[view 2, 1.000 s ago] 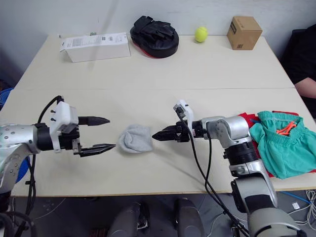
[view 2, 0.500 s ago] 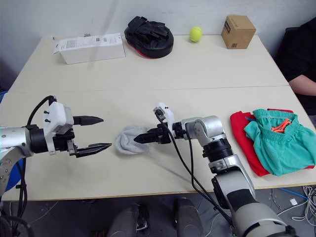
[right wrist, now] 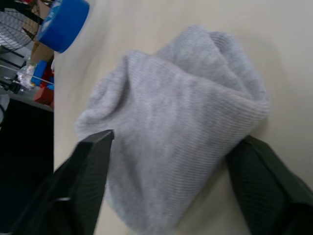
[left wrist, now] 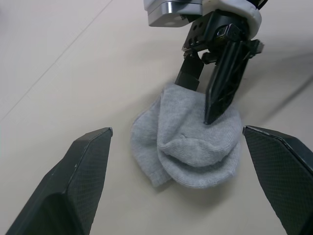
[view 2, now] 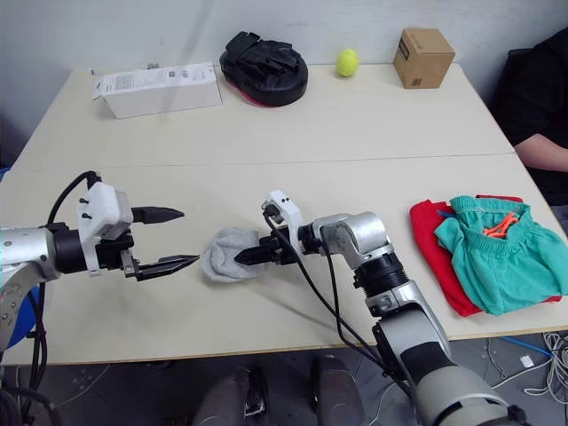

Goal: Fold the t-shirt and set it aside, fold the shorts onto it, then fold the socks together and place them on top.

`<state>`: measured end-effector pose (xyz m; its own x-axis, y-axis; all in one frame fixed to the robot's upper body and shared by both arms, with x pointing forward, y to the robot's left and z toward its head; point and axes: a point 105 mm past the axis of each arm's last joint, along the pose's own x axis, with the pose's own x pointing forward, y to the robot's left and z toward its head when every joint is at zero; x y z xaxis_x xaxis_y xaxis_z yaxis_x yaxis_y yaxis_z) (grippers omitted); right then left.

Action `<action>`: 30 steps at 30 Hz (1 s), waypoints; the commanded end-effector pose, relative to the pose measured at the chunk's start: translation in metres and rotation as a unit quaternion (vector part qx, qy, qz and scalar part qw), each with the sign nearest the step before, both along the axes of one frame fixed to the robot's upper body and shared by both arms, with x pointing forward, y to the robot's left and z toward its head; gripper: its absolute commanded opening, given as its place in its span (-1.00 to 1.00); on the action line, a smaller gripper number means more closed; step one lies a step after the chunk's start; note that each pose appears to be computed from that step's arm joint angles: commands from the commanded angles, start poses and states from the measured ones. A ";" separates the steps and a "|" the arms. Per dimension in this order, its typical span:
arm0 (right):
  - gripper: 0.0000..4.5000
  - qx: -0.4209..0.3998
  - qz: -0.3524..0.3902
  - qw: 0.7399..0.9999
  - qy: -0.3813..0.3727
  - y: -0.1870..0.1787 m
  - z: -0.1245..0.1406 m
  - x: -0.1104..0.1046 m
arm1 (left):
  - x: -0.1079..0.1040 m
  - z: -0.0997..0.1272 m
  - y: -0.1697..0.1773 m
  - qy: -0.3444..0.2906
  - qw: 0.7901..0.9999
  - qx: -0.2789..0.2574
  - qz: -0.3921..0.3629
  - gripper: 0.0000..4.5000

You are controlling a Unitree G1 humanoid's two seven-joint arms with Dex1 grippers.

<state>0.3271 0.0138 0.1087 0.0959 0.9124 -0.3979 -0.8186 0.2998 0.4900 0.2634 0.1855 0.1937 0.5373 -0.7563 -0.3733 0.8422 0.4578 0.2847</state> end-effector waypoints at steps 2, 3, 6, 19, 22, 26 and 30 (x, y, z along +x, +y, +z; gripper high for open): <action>-0.34 -0.041 0.013 0.997 0.063 0.000 -0.039 -0.020 | -0.002 0.008 -0.003 -0.022 1.000 0.010 -0.012 1.00; -0.53 -0.040 0.013 0.997 0.063 0.000 -0.038 -0.020 | -0.003 0.008 -0.003 -0.022 1.000 0.009 -0.013 1.00; -0.93 -0.032 0.012 0.998 0.061 -0.001 -0.034 -0.020 | -0.002 0.008 -0.004 -0.023 1.000 0.009 -0.014 1.00; -0.99 0.071 -0.013 0.994 0.082 -0.028 0.028 -0.020 | -0.010 0.012 -0.036 -0.023 0.996 -0.026 -0.078 1.00; -0.99 0.103 -0.028 0.992 0.073 -0.051 0.054 -0.023 | -0.005 0.018 -0.042 -0.025 0.995 -0.049 -0.085 1.00; -0.99 0.123 -0.076 0.988 0.054 -0.086 0.073 -0.023 | -0.003 0.026 -0.052 -0.018 0.992 -0.083 -0.098 1.00; -0.99 0.153 -0.152 0.976 0.027 -0.130 0.093 -0.017 | -0.005 0.029 -0.065 -0.018 0.988 -0.092 -0.125 1.00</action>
<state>0.3113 -0.0984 0.1838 0.3065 0.9349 -0.1789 -0.6646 0.3448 0.6629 0.2627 0.1284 0.2161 0.3662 -0.9040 -0.2208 0.9207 0.3176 0.2266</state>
